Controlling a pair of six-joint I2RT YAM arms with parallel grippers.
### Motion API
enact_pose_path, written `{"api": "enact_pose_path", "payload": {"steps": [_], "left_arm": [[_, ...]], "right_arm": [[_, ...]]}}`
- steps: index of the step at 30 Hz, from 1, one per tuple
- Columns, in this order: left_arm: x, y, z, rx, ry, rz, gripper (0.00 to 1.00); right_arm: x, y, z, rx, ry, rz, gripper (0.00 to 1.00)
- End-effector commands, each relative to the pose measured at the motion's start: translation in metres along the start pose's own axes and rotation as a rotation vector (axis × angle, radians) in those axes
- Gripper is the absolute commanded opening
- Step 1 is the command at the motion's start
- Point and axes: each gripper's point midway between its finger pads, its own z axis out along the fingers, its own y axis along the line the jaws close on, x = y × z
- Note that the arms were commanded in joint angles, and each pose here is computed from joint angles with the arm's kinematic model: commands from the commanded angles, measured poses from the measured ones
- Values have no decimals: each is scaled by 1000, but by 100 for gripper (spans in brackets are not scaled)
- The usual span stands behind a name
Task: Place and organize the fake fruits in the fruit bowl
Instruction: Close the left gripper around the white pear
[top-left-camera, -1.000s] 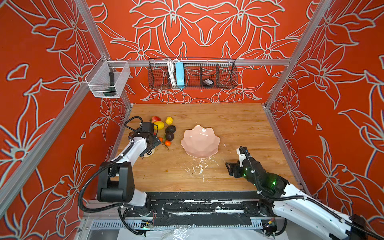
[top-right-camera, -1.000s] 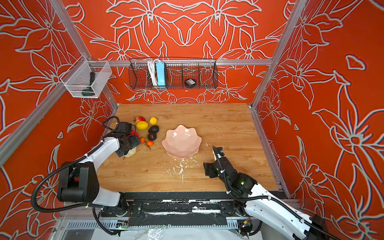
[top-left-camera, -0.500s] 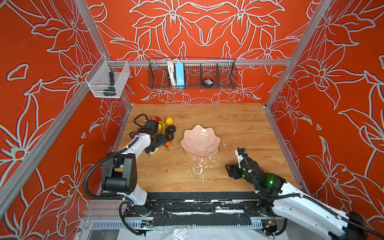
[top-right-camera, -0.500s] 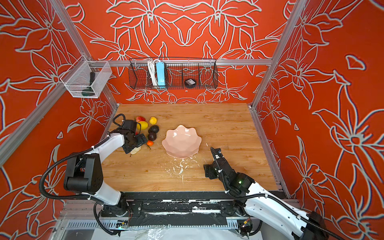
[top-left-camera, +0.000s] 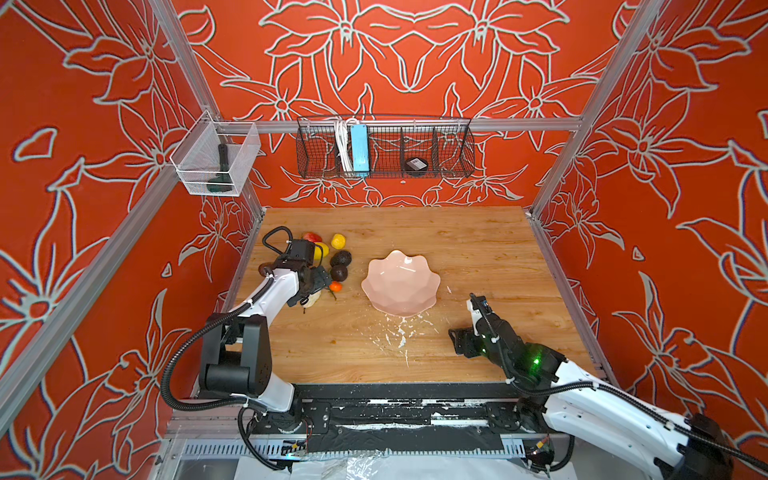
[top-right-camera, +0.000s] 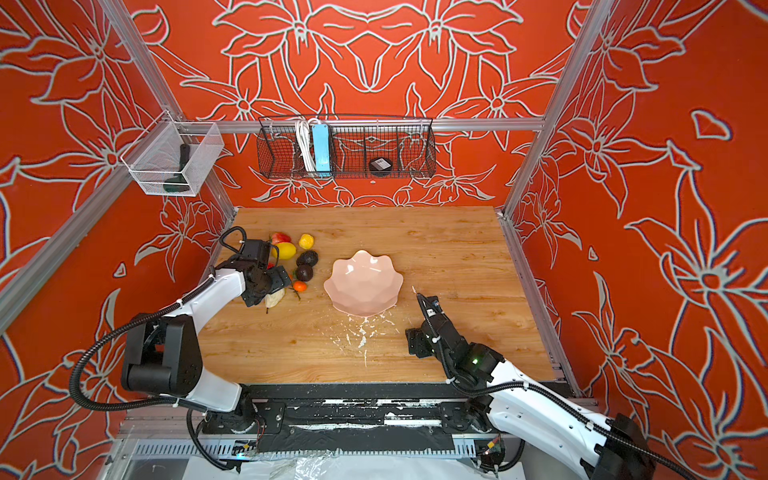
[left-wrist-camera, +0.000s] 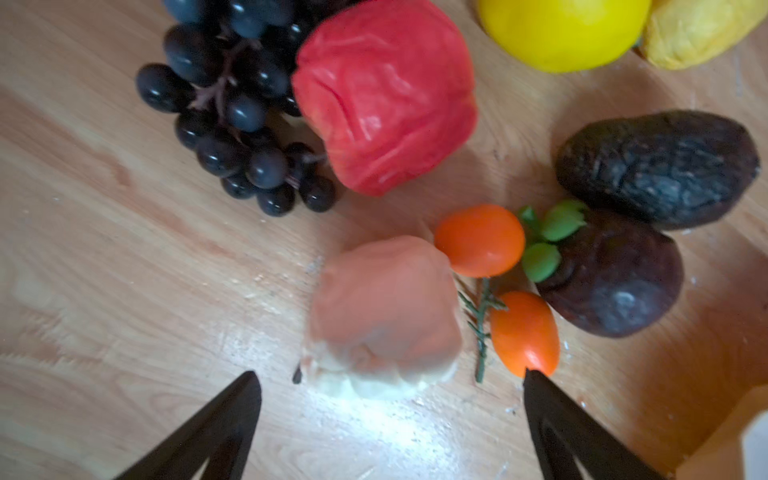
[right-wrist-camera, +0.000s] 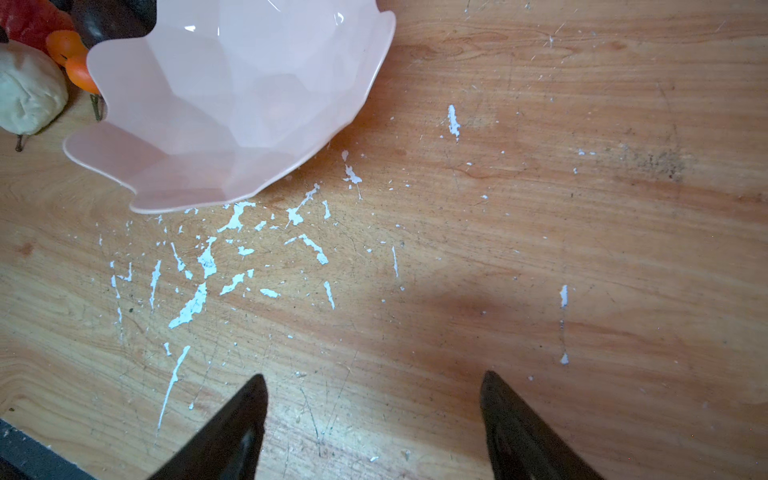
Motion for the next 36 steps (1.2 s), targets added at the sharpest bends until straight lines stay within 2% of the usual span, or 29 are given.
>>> {"api": "enact_pose_path", "payload": {"steps": [1, 8, 13, 22, 29, 36], "left_arm": [[-1, 2, 9, -23, 19, 7, 98], [7, -1, 26, -31, 85, 36, 97], [25, -18, 23, 37, 136, 51, 97], [41, -56, 2, 195, 137, 100, 97], [29, -22, -2, 40, 57, 37, 98], [16, -4, 10, 11, 48, -15, 94]], "right_arm": [[1, -1, 0, -5, -5, 13, 81], [1, -1, 0, -9, -8, 16, 81], [2, -1, 2, -6, -7, 15, 81], [4, -1, 5, -2, 6, 12, 81], [5, 0, 6, -6, 9, 13, 81], [7, 0, 7, -9, 15, 12, 81]]}}
